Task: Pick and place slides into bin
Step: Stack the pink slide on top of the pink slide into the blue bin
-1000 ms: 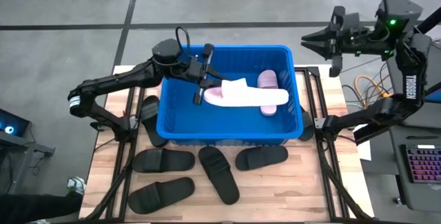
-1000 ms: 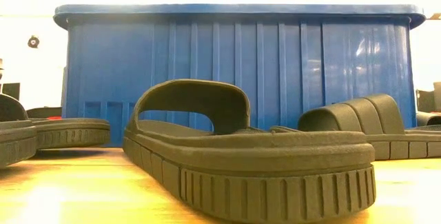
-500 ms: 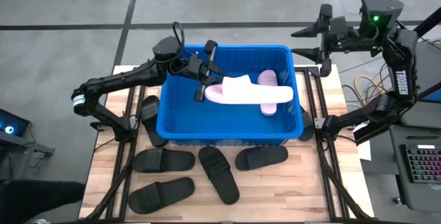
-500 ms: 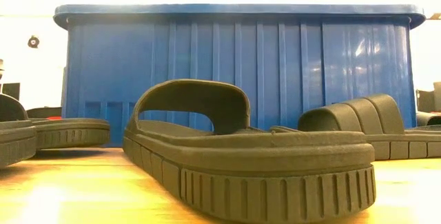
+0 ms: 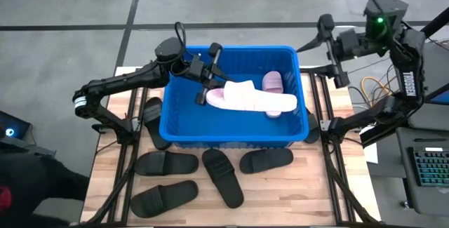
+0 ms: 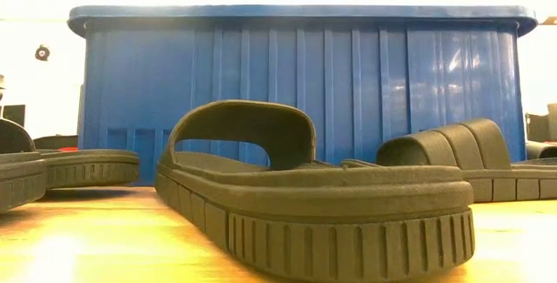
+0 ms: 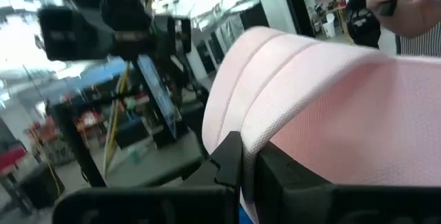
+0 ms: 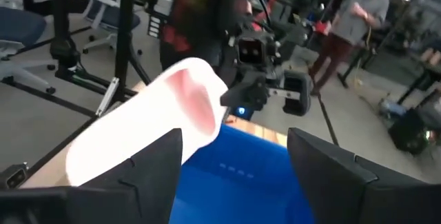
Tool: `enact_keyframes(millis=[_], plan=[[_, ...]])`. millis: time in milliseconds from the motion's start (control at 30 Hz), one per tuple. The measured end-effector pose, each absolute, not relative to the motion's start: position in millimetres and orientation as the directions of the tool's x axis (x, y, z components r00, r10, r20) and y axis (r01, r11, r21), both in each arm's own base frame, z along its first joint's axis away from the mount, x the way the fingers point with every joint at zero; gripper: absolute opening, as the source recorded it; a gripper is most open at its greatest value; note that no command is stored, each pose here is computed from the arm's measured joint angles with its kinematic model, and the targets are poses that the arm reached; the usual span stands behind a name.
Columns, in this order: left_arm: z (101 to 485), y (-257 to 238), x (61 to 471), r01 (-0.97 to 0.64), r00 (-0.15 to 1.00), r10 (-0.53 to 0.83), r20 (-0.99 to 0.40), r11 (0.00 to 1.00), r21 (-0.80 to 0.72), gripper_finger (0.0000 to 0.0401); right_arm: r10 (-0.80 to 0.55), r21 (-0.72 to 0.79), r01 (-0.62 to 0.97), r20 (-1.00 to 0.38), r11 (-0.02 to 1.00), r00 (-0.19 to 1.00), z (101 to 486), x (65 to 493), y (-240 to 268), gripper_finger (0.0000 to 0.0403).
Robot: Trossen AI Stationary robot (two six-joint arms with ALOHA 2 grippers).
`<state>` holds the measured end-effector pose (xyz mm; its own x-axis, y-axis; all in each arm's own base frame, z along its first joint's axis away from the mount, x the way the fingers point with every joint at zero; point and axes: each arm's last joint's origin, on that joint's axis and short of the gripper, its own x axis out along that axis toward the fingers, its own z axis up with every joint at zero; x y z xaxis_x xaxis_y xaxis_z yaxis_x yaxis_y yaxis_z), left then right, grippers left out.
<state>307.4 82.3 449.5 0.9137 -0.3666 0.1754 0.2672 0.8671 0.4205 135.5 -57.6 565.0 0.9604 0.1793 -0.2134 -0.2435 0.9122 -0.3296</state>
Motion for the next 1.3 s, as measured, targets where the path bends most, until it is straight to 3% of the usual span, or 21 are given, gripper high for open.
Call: enact_keyframes(millis=[300,767,1300], plan=[[459.2,80.2,305.3,0.305,0.85,-0.459,0.259,0.829,0.468,0.0,0.243,-0.385,-0.297,-0.183,0.874,0.953,570.3,135.5,-46.1,0.0231],[445.0,83.6,318.3,0.382,0.851,-0.479,0.214,0.845,0.374,0.0,0.302,-0.258,-0.377,-0.288,0.889,0.909,551.6,181.5,-57.7,0.023],[435.1,86.8,328.0,0.397,0.856,-0.48,0.192,0.848,0.353,0.0,0.32,-0.217,-0.388,-0.292,0.896,0.901,550.3,186.6,-56.2,0.023]])
